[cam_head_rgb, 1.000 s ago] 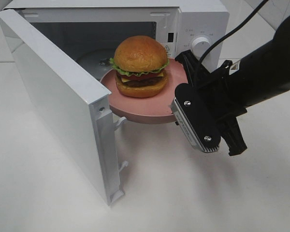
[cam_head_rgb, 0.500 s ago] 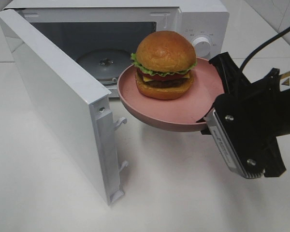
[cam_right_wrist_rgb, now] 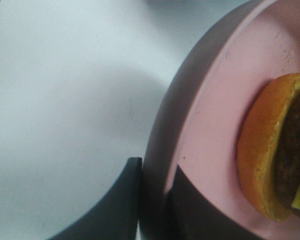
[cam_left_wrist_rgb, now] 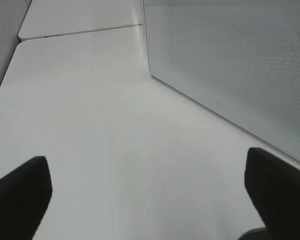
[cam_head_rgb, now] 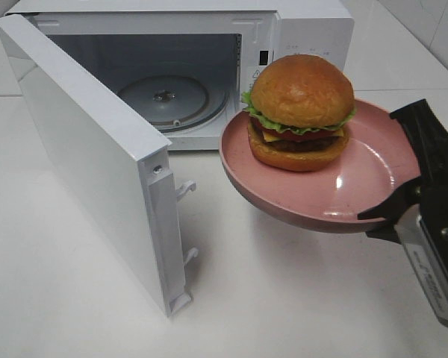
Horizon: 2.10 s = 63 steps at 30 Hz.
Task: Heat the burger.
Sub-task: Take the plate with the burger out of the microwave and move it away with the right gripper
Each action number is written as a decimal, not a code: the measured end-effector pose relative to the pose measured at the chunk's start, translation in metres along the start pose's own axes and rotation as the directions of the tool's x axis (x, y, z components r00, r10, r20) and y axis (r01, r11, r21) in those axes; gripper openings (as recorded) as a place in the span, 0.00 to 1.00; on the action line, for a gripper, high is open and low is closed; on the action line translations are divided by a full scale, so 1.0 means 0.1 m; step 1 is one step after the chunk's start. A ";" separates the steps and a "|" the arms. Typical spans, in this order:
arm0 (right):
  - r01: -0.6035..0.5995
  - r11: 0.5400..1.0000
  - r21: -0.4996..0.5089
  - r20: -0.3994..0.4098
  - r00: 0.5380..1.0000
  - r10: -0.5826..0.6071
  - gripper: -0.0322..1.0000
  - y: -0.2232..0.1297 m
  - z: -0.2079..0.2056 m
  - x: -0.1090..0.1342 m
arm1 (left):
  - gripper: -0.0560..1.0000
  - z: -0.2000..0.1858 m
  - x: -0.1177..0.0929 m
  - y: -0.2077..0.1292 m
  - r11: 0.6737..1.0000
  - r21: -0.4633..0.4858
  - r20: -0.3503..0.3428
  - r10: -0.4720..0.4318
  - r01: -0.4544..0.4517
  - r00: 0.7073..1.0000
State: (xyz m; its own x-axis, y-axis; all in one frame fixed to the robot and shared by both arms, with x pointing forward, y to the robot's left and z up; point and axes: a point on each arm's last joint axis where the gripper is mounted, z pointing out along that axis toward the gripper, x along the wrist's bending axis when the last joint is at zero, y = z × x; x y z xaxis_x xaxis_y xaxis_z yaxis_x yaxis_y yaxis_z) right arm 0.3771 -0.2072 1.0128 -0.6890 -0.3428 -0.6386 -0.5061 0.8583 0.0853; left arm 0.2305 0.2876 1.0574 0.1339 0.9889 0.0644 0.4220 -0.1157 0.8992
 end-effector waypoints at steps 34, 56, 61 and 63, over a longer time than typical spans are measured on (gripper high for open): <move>-0.372 0.864 0.340 0.128 0.928 0.350 0.15 -0.34 -0.58 0.46 | 0.97 0.00 0.00 0.00 1.000 0.000 0.000 0.000 0.000 1.000; -0.741 0.522 0.422 0.407 0.669 0.622 0.15 -0.54 -0.68 0.50 | 0.97 0.00 0.00 0.00 1.000 0.000 0.000 0.000 0.000 1.000; -0.777 0.429 0.461 0.438 0.620 0.651 0.15 -0.58 -0.62 0.49 | 0.97 0.00 0.00 0.00 1.000 0.000 0.000 0.000 0.000 1.000; -0.804 0.372 0.463 0.452 0.576 0.682 0.15 -0.58 -0.56 0.47 | 0.97 0.00 0.00 0.00 1.000 0.000 0.000 0.000 0.000 1.000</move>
State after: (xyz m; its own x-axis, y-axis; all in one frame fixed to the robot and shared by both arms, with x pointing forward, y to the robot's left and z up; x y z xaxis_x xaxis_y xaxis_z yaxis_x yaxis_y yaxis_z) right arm 0.3452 -0.2947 1.0203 -0.5071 0.5602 -0.6550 0.6060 0.7721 0.1912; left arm 0.2305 0.2876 1.0574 0.1339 0.9889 0.0644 0.4220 -0.1157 0.8992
